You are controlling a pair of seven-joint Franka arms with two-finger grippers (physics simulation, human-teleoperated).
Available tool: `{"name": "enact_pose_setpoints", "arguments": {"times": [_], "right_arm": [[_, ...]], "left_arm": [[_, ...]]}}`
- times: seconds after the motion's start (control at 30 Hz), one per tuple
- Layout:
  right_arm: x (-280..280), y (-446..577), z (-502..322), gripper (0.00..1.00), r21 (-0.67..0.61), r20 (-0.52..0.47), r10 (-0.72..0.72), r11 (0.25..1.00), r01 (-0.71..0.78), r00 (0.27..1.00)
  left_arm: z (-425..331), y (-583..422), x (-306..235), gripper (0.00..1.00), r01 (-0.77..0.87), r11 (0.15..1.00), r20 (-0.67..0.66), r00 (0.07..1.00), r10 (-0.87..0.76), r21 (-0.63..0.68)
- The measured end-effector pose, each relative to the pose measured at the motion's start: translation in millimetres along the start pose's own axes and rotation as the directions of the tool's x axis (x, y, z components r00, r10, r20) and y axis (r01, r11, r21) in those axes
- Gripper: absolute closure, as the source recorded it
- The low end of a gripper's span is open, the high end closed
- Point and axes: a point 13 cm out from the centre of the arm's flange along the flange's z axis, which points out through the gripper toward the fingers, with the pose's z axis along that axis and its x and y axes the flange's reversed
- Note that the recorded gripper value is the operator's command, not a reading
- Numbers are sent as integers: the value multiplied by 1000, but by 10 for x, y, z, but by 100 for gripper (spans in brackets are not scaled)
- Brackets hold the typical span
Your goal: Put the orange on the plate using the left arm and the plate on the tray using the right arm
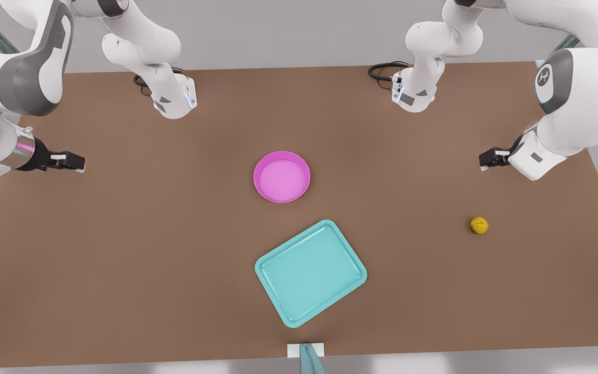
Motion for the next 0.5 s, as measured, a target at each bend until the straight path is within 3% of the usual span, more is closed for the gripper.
{"name": "enact_pose_setpoints", "arguments": {"times": [0.1, 0.27, 0.37, 0.5], "right_arm": [[-45, -16, 13, 0, 1, 17, -2, 1000, 2, 1000], [-95, -14, 14, 0, 4, 38, -8, 1000, 8, 999], [-104, -15, 34, 0, 4, 42, -11, 1000, 11, 999], [-122, -17, 39, 0, 4, 49, -14, 1000, 14, 999]], "left_arm": [[245, 55, -127, 0, 15, 1000, -33, 999, -15, -4], [2323, 1108, -518, 0, 178, 984, -252, 952, -176, -15], [3178, 1382, -541, 0, 173, 985, -246, 954, -169, -6], [3664, 1553, -739, 0, 120, 993, -159, 980, -120, -7]]}}
